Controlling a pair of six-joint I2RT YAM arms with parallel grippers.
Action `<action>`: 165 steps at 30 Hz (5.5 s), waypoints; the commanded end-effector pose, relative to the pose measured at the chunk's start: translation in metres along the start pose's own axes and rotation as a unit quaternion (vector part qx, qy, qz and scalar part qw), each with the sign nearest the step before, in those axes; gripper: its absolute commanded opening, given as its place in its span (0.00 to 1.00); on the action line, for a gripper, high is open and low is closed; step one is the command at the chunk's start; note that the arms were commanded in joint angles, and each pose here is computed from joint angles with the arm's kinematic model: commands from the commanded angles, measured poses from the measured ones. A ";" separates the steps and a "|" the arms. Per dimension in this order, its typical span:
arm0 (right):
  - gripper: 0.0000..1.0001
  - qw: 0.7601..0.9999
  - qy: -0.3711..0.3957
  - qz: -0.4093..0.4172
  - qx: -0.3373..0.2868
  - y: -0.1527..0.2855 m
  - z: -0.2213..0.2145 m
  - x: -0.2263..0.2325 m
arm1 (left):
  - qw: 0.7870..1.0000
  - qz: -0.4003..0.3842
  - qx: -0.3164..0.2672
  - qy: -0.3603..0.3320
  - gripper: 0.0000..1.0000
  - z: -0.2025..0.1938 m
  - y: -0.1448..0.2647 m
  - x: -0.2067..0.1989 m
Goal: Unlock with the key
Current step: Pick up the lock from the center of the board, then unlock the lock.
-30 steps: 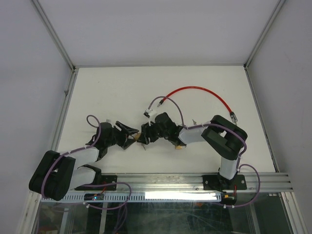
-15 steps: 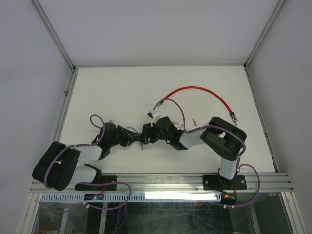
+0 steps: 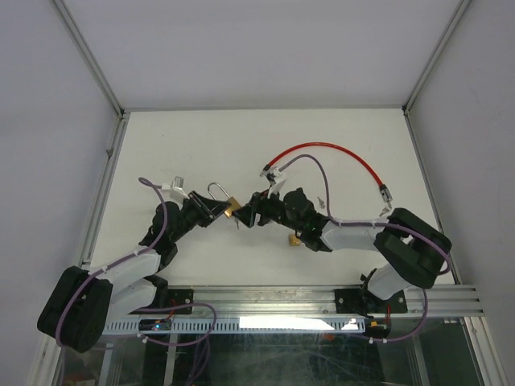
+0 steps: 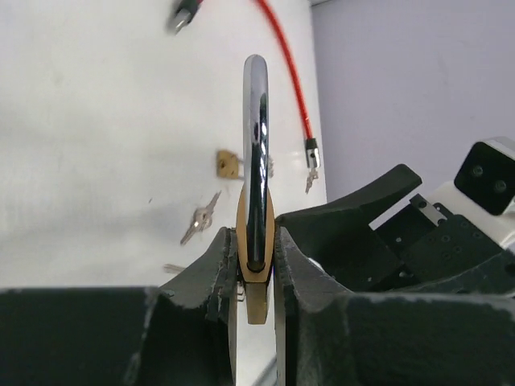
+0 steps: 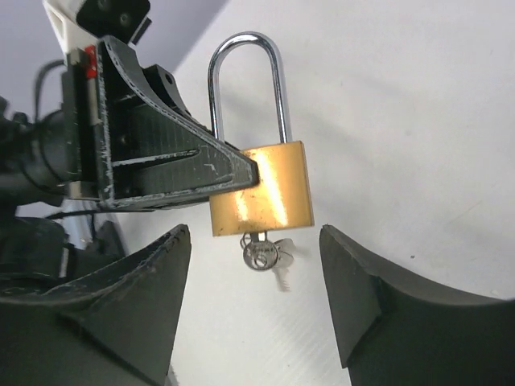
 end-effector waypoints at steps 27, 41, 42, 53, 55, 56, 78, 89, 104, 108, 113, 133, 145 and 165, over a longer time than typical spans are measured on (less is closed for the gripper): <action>0.34 0.962 -0.023 0.220 -0.157 0.045 0.073 0.052 | 0.901 -0.377 -0.087 -0.196 0.00 0.011 0.062 -0.130; 0.00 0.939 -0.035 0.304 -0.160 0.045 0.079 0.069 | 0.897 -0.394 -0.074 -0.186 0.00 0.006 0.066 -0.130; 0.00 0.937 -0.034 0.309 -0.161 0.044 0.081 0.069 | 0.898 -0.393 -0.071 -0.185 0.00 0.005 0.066 -0.128; 0.00 0.943 0.005 0.300 -0.143 0.033 0.104 0.072 | 0.904 -0.370 -0.058 -0.208 0.00 -0.006 0.055 -0.111; 0.00 0.938 -0.030 0.316 -0.140 0.032 0.107 0.073 | 0.895 -0.389 -0.064 -0.210 0.00 -0.006 0.060 -0.116; 0.00 0.935 -0.048 0.323 -0.136 0.031 0.108 0.073 | 0.894 -0.392 -0.064 -0.209 0.00 -0.005 0.061 -0.119; 0.60 0.922 0.375 0.069 -0.071 0.030 0.074 0.022 | 0.948 -0.241 -0.173 -0.112 0.00 0.044 0.043 -0.117; 0.56 0.831 0.537 -0.032 -0.140 0.020 0.076 0.031 | 0.960 -0.208 -0.159 -0.095 0.00 0.044 0.035 -0.111; 0.42 0.803 0.579 -0.058 -0.131 -0.010 0.057 0.041 | 0.966 -0.199 -0.147 -0.071 0.00 0.042 0.032 -0.107; 0.40 0.806 0.573 -0.056 -0.136 -0.010 0.057 0.044 | 0.968 -0.192 -0.149 -0.069 0.00 0.043 0.031 -0.105; 0.32 0.809 0.569 -0.057 -0.137 -0.014 0.057 0.045 | 0.968 -0.193 -0.143 -0.070 0.00 0.041 0.030 -0.106; 0.00 0.918 0.368 0.019 -0.148 -0.013 0.059 0.054 | 0.953 -0.277 -0.083 -0.090 0.00 0.020 0.042 -0.121; 0.04 0.952 0.269 0.082 -0.118 -0.005 0.063 0.051 | 0.938 -0.289 -0.094 -0.165 0.00 0.019 0.042 -0.124; 0.77 0.986 0.131 0.088 -0.061 0.063 0.103 0.027 | 0.922 -0.248 0.006 -0.298 0.00 0.000 0.028 -0.112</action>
Point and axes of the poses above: each gripper's point midway between its finger pads, its own y axis back along the fingers, its own x axis along the line the jaws close on, z = x × y, the point moved 4 cm from there along y, back along the fingers, and after that the axes turned 5 degrees about y, right-handed, at the moved point
